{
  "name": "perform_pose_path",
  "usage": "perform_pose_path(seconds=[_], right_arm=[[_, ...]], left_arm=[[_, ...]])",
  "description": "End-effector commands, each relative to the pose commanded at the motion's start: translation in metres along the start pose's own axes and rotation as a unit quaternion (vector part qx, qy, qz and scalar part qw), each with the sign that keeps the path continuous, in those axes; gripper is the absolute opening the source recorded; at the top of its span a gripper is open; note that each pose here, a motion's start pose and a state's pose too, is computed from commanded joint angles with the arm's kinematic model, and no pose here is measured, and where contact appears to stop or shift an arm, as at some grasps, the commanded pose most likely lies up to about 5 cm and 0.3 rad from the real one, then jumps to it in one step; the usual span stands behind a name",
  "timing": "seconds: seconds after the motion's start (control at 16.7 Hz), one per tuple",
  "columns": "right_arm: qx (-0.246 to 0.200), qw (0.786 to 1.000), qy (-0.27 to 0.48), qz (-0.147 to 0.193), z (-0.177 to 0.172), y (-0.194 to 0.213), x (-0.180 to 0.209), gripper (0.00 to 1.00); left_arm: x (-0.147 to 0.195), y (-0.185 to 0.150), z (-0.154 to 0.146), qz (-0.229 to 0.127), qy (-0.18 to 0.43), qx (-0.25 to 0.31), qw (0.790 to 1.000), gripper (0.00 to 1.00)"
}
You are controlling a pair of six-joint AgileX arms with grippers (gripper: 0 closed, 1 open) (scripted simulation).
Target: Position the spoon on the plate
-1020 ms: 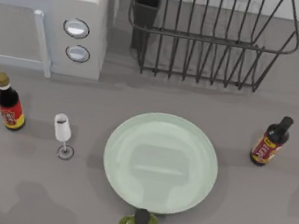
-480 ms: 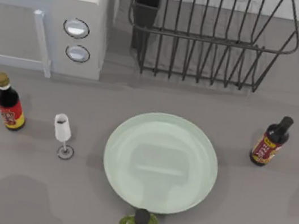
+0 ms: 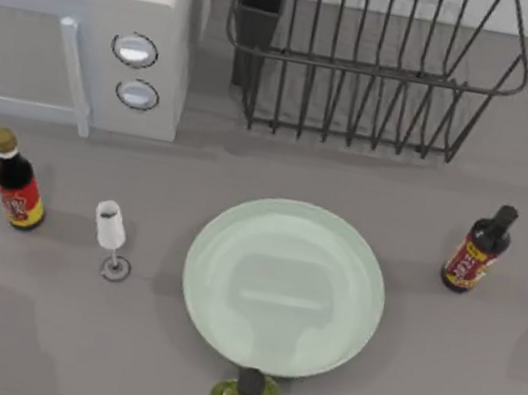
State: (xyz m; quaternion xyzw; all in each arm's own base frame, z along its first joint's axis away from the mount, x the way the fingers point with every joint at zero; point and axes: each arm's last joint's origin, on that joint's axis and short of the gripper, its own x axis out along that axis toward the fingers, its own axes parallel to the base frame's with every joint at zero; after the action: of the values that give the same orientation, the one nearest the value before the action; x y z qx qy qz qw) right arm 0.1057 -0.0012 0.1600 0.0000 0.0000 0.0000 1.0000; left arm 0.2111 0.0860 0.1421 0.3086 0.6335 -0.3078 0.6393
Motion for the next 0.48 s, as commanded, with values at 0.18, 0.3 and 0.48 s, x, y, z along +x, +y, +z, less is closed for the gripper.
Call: perform_pose_path(seconds=[0.18,0.3,0.48], right_arm=[[0.0,1.0,0.0,0.0,0.0,0.0,0.0,1.0],[0.0,1.0,0.0,0.0,0.0,0.0,0.0,1.0],[0.0,1.0,0.0,0.0,0.0,0.0,0.0,1.0]], left_arm=[[0.033,-0.002,-0.001,0.002,-0.001,0.0,1.0,1.0],[0.046,-0.005,-0.002,-0.001,0.0,0.0,1.0,1.0],[0.05,-0.006,-0.002,-0.002,0.001,0.0,1.0,1.0]])
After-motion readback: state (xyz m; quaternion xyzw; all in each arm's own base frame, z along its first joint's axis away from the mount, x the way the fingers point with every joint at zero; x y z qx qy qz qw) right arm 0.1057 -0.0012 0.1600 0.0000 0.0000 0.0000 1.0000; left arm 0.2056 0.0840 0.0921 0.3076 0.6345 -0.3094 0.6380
